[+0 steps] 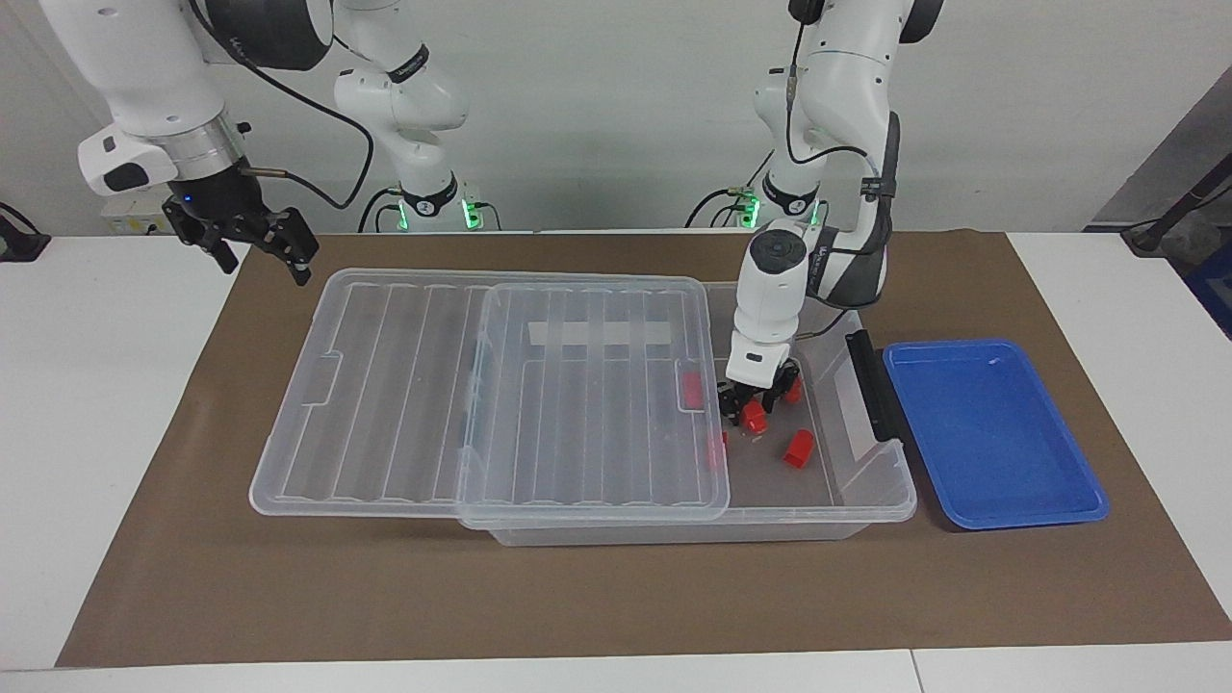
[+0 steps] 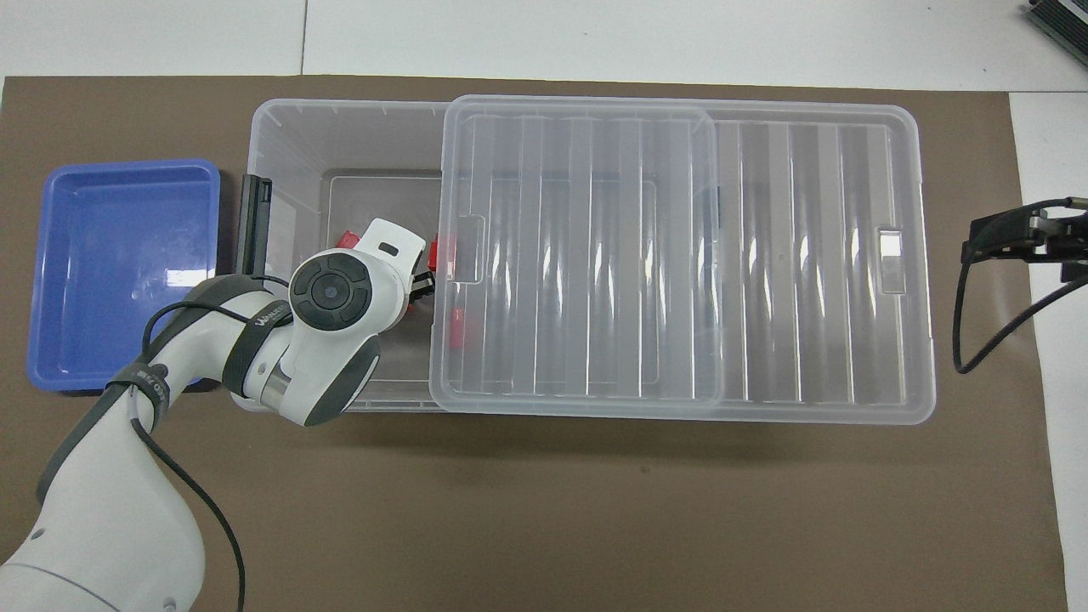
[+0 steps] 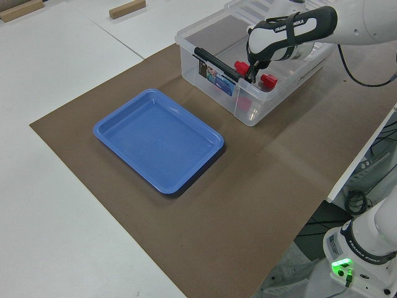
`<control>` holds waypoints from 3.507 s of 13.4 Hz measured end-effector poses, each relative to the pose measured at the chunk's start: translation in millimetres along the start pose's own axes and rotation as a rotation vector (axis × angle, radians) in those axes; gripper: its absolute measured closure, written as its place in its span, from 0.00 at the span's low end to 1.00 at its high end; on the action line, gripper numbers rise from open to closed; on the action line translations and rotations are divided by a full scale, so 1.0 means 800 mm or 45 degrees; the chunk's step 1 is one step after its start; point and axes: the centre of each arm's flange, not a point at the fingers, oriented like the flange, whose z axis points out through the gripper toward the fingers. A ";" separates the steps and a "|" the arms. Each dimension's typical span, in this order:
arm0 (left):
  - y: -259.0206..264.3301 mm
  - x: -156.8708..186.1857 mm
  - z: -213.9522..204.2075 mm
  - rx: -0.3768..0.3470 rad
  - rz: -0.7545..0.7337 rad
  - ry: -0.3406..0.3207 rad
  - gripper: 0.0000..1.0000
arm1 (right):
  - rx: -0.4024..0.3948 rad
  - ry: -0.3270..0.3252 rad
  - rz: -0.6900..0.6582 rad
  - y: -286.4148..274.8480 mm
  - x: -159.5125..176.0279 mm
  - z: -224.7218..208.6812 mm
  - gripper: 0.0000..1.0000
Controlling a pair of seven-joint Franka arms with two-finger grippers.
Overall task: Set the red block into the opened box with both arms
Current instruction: 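Withdraw the left gripper to the tray while the right gripper grips the lid, then slide the clear lid back toward the blue tray with the right gripper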
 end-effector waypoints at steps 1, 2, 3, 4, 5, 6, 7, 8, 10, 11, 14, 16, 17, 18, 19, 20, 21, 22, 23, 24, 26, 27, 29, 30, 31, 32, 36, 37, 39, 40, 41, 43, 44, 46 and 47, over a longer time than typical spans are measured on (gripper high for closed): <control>0.000 0.000 0.001 0.003 -0.001 -0.001 0.11 | 0.001 0.004 -0.007 0.006 0.004 0.008 0.01; -0.001 0.001 0.000 0.011 -0.002 -0.007 0.11 | 0.002 0.013 -0.018 0.013 0.009 0.015 0.01; 0.000 0.004 -0.004 0.027 -0.005 -0.015 0.11 | 0.002 0.025 -0.029 0.021 0.013 0.022 0.04; 0.001 0.010 -0.012 0.042 -0.010 -0.020 0.11 | 0.002 0.030 -0.038 0.028 0.016 0.030 0.04; 0.004 0.017 -0.023 0.049 -0.015 -0.018 0.11 | 0.002 0.031 -0.042 0.033 0.019 0.039 0.08; 0.006 0.023 -0.032 0.055 -0.020 -0.015 0.12 | 0.003 0.035 -0.043 0.039 0.024 0.048 0.09; 0.007 0.028 -0.041 0.060 -0.023 -0.013 0.12 | 0.004 0.044 -0.039 0.045 0.031 0.059 0.14; 0.007 0.031 -0.048 0.063 -0.027 -0.010 0.12 | 0.005 0.046 -0.037 0.050 0.038 0.071 0.14; 0.006 0.039 -0.065 0.080 -0.039 -0.012 0.11 | 0.008 0.043 -0.035 0.056 0.051 0.099 0.37; 0.005 0.043 -0.077 0.094 -0.045 -0.016 0.11 | 0.010 0.050 -0.035 0.058 0.055 0.112 0.48; -0.002 0.061 -0.127 0.129 -0.079 -0.014 0.09 | 0.011 0.061 -0.027 0.066 0.056 0.152 0.85; -0.009 0.075 -0.161 0.132 -0.109 0.003 0.03 | 0.011 0.057 -0.016 0.073 0.054 0.167 0.99; -0.018 0.084 -0.178 0.134 -0.132 0.012 0.02 | 0.011 0.055 -0.015 0.074 0.054 0.173 0.99; -0.030 0.096 -0.197 0.141 -0.161 0.016 0.02 | 0.012 0.053 -0.015 0.073 0.054 0.178 0.99; -0.046 0.107 -0.215 0.154 -0.177 0.016 0.00 | 0.012 0.050 -0.016 0.073 0.055 0.181 0.99; -0.063 0.118 -0.234 0.171 -0.163 0.006 0.00 | 0.012 0.049 -0.017 0.072 0.055 0.182 0.99; -0.081 0.128 -0.252 0.191 -0.125 -0.009 0.00 | 0.012 0.049 -0.019 0.071 0.055 0.182 0.99; -0.104 0.137 -0.269 0.202 -0.072 -0.022 0.00 | 0.013 0.050 -0.023 0.069 0.055 0.182 0.99; -0.130 0.147 -0.286 0.194 -0.029 -0.029 0.00 | 0.014 0.049 -0.029 0.065 0.054 0.182 0.99; -0.160 0.157 -0.303 0.169 -0.006 -0.034 0.00 | 0.014 0.048 -0.034 0.062 0.054 0.183 0.99; -0.215 0.169 -0.329 0.139 0.030 -0.041 0.00 | 0.015 0.043 -0.043 0.057 0.053 0.185 0.99; -0.234 0.170 -0.337 0.137 0.071 -0.053 0.00 | 0.015 0.042 -0.046 0.055 0.052 0.185 0.99; -0.253 0.165 -0.344 0.146 0.182 -0.102 0.00 | 0.017 0.040 -0.058 0.048 0.051 0.186 0.99; -0.255 0.163 -0.343 0.136 0.213 -0.127 0.00 | 0.018 0.038 -0.072 0.040 0.051 0.187 0.99; -0.253 0.162 -0.342 0.117 0.228 -0.139 0.00 | 0.019 0.037 -0.087 0.031 0.049 0.187 0.99; -0.250 0.160 -0.340 0.108 0.240 -0.146 0.00 | 0.020 0.035 -0.103 0.022 0.048 0.188 0.99; -0.243 0.157 -0.340 0.104 0.257 -0.148 0.00 | 0.023 0.020 -0.180 -0.024 0.040 0.189 0.99; -0.244 0.157 -0.340 0.105 0.256 -0.150 0.00 | 0.023 0.008 -0.205 -0.037 0.036 0.189 0.99; -0.248 0.156 -0.340 0.110 0.249 -0.165 0.00 | 0.024 -0.005 -0.256 -0.067 0.029 0.189 0.99; -0.250 0.155 -0.343 0.111 0.246 -0.166 0.00 | 0.025 -0.005 -0.284 -0.083 0.025 0.189 0.99; -0.252 0.154 -0.349 0.109 0.245 -0.154 0.00 | 0.030 -0.005 -0.311 -0.100 0.020 0.188 0.99; -0.251 0.151 -0.362 0.100 0.253 -0.126 0.00 | 0.052 -0.011 -0.355 -0.131 0.011 0.187 0.99; -0.250 0.150 -0.365 0.095 0.253 -0.124 0.00 | 0.058 -0.014 -0.374 -0.144 0.006 0.186 0.99; -0.251 0.147 -0.368 0.072 0.258 -0.141 0.00 | 0.066 -0.016 -0.395 -0.168 -0.003 0.185 0.99; -0.251 0.146 -0.367 0.063 0.265 -0.152 0.00 | 0.067 -0.016 -0.401 -0.180 -0.007 0.184 0.99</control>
